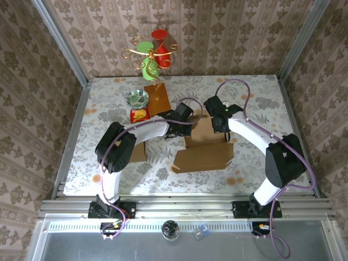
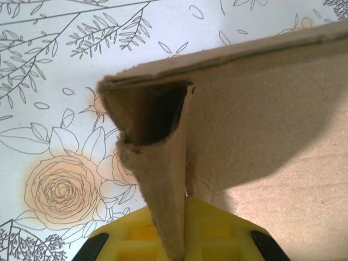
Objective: Fold the paper box
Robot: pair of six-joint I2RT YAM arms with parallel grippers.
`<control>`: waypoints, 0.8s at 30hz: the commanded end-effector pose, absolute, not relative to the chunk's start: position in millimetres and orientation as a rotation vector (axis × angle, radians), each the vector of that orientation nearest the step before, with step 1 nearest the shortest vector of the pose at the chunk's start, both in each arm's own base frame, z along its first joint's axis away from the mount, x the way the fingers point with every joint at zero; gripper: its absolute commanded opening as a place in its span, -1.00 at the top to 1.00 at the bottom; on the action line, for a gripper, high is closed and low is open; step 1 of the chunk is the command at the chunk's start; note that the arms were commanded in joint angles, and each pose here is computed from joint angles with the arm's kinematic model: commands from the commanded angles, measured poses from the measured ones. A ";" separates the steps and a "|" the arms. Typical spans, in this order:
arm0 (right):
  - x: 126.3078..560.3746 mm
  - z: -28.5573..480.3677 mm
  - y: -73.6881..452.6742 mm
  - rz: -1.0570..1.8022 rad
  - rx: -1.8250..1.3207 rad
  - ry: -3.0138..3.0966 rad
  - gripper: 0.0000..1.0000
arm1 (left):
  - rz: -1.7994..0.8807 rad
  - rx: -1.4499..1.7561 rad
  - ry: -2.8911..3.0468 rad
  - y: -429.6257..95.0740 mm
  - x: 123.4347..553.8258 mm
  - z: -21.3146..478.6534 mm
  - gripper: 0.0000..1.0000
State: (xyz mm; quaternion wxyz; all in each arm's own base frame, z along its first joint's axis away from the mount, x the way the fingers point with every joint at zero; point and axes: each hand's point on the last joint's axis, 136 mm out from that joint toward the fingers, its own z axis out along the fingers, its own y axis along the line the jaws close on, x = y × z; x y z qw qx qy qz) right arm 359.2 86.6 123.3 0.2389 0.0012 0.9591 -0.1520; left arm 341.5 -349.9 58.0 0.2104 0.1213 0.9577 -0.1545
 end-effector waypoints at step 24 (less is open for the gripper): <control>329.6 60.2 98.1 -0.389 0.161 2.884 1.00 | -0.305 0.345 2.933 -351.5 321.6 26.9 0.67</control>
